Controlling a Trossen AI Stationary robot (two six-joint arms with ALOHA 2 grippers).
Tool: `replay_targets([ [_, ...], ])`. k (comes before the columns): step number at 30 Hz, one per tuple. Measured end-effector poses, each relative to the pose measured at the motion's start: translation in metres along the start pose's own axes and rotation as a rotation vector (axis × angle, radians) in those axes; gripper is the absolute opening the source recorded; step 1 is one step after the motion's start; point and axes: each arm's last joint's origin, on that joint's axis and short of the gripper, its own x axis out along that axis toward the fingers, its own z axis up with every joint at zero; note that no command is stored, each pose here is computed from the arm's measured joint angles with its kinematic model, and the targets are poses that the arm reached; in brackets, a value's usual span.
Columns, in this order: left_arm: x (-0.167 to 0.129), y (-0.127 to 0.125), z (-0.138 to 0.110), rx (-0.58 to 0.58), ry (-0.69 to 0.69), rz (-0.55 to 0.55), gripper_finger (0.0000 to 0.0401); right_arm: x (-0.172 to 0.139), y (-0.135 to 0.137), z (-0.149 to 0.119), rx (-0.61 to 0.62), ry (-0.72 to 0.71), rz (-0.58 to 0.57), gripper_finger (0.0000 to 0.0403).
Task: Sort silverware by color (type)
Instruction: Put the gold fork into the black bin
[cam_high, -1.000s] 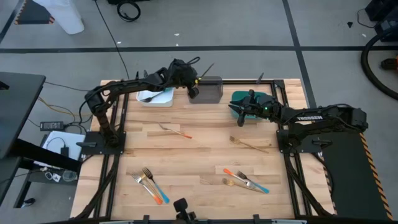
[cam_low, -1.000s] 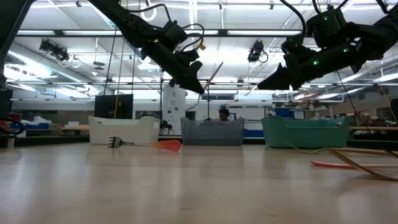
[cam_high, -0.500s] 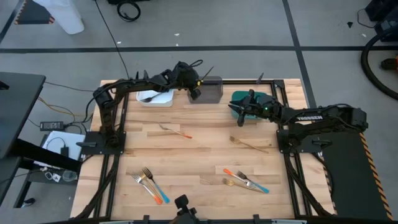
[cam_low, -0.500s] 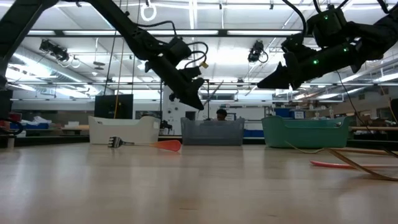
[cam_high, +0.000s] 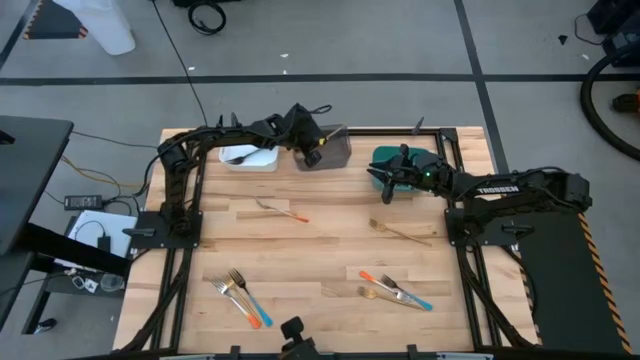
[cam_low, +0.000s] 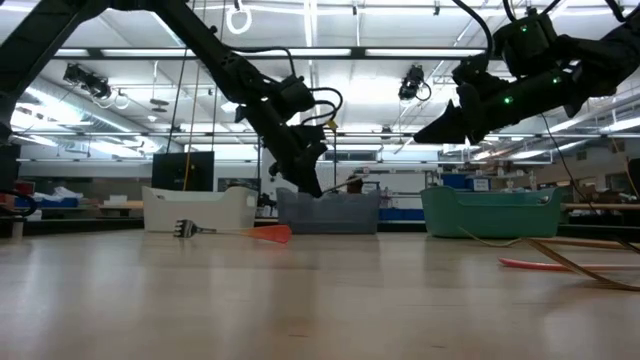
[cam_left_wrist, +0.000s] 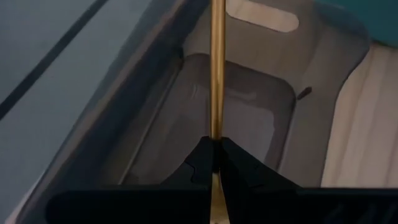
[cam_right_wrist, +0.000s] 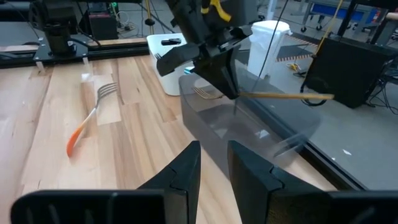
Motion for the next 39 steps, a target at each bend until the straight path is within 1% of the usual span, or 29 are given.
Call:
replay_targets([
  [4, 0.0, -0.001, 0.003, 0.0, -0.03, -0.001, 0.0023, 0.0, 0.0, 0.0, -0.001, 0.001, 0.0, 0.0091],
  [9, -0.001, -0.002, 0.006, -0.037, -0.064, -0.012, 0.0023, 0.0, 0.0, 0.0, -0.001, 0.002, 0.0, 0.0091],
  [16, -0.001, -0.002, -0.002, -0.058, 0.022, -0.019, 0.0023, 0.0, 0.0, -0.001, -0.004, 0.006, 0.0, 0.0091],
  [19, -0.001, -0.002, -0.005, -0.108, 0.054, -0.019, 0.0023, 0.0, 0.0, -0.001, -0.004, 0.006, 0.0, 0.0091],
  [23, -0.002, -0.003, -0.008, -0.136, 0.084, -0.02, 0.0023, 0.0, 0.0, -0.001, -0.018, 0.015, 0.001, 0.0091],
  [26, -0.002, -0.002, -0.008, -0.159, 0.091, -0.018, 0.0023, 0.0, 0.0, -0.002, -0.02, 0.017, 0.001, 0.0091],
  [32, -0.002, -0.005, -0.009, -0.155, 0.102, -0.022, 0.0025, 0.0, 0.0, -0.002, -0.02, 0.017, 0.001, 0.0091],
  [39, -0.002, -0.007, -0.009, -0.158, 0.103, -0.025, 0.0049, 0.0, 0.0, -0.002, -0.02, 0.017, 0.001, 0.0091],
])
